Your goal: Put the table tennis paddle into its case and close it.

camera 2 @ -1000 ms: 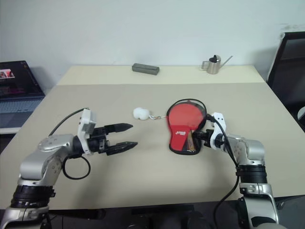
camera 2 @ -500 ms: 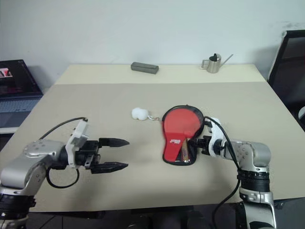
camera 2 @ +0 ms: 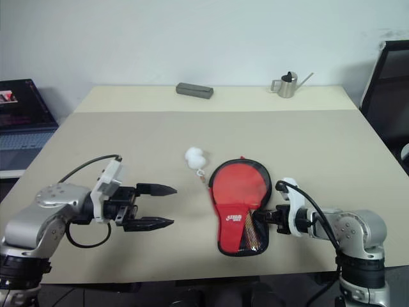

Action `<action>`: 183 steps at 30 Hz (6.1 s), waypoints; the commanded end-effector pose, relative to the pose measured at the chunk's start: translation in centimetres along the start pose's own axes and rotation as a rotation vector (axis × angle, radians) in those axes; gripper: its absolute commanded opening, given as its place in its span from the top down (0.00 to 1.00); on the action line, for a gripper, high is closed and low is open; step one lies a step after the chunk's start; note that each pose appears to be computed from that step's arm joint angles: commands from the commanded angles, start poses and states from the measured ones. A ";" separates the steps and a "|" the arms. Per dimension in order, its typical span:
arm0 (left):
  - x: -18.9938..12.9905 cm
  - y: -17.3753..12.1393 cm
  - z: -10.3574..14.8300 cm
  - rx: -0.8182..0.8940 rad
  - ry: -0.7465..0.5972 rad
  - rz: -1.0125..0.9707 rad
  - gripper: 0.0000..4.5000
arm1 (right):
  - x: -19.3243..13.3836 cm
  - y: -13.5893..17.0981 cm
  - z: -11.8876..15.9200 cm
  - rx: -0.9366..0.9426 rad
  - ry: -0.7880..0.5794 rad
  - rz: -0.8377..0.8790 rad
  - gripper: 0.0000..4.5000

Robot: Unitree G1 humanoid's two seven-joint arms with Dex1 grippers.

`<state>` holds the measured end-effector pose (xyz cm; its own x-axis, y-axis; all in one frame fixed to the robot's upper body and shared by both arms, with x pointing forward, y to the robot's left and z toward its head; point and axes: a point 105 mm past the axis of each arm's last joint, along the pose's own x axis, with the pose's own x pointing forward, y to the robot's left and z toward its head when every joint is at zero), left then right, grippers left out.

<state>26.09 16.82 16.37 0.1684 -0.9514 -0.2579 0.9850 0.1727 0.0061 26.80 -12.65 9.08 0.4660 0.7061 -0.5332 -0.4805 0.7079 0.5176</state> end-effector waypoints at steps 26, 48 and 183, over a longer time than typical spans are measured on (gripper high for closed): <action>0.7 -0.2 0.5 0.024 -0.043 0.012 0.00 | -2.7 2.4 -1.4 0.219 -0.129 0.057 0.25; -0.7 5.4 0.9 0.062 -0.154 0.501 0.00 | -0.9 7.1 6.9 -0.772 -0.256 0.164 0.00; 15.2 16.9 3.2 0.068 0.041 0.600 0.96 | 13.3 -1.8 -4.5 -0.461 0.068 -0.120 0.00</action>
<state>44.56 5.61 11.84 0.6618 -0.6717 -0.3330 0.7406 0.6546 0.1516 34.22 -2.61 6.65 0.6374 0.6837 -0.3553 -0.7454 0.6640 -0.0596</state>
